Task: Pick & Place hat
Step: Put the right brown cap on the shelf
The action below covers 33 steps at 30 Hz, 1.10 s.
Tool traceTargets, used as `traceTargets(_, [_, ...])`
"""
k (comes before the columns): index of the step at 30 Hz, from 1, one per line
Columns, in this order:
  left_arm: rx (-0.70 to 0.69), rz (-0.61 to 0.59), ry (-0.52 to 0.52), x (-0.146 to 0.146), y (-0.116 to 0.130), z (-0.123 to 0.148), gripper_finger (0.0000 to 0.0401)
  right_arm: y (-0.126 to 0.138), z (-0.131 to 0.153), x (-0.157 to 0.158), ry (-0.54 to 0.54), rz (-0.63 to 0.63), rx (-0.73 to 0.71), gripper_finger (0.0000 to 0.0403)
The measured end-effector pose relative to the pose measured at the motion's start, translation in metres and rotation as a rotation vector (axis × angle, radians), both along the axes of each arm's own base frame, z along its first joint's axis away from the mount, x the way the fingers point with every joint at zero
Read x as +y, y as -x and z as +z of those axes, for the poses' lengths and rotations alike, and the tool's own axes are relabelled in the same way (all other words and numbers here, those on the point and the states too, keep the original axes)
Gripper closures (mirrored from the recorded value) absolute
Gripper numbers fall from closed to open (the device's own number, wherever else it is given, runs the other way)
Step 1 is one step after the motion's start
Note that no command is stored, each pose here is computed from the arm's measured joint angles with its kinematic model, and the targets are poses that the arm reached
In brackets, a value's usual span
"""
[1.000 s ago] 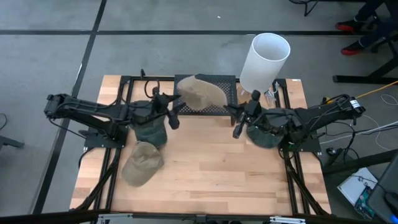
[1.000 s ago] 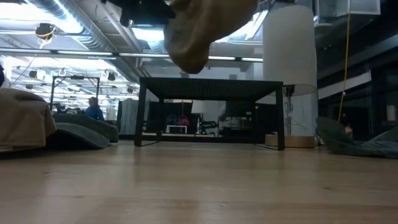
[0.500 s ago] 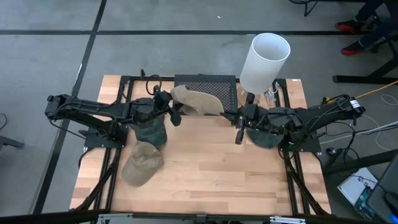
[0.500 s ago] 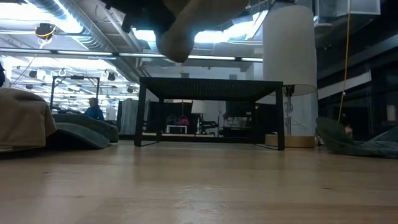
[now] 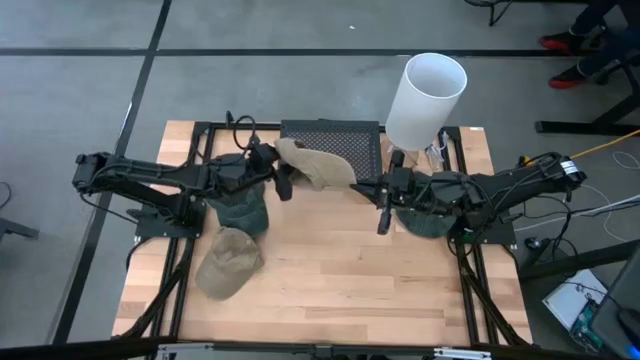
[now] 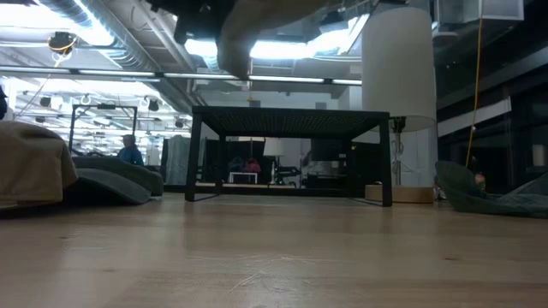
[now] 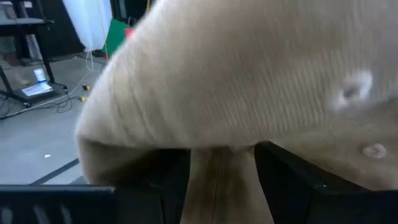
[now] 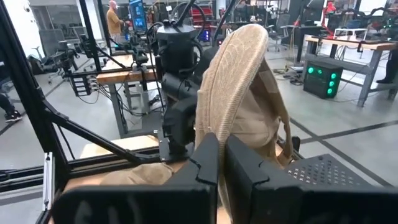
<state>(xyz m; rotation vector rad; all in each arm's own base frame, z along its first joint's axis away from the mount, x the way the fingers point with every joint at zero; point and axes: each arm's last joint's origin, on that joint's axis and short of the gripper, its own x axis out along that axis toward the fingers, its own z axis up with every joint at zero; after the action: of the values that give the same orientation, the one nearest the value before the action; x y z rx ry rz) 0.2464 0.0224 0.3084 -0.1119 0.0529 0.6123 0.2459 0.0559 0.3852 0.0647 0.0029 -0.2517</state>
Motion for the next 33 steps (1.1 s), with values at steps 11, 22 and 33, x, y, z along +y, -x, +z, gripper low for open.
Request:
traceTargets(11, [-0.042, -0.095, -0.033, -0.002, -0.006, 0.003, 0.0333, -0.008, -0.006, 0.001, 0.009, -0.001, 0.024, 0.0391])
traceTargets(22, [-0.013, -0.253, -0.032, -0.024, -0.006, 0.002, 0.0400, -0.004, -0.011, -0.005, -0.011, -0.063, 0.086, 0.0390])
traceTargets(33, [0.013, -0.430, 0.019, -0.063, 0.024, 0.011, 0.0400, -0.002, -0.015, 0.000, -0.132, 0.123, 0.119, 0.0391])
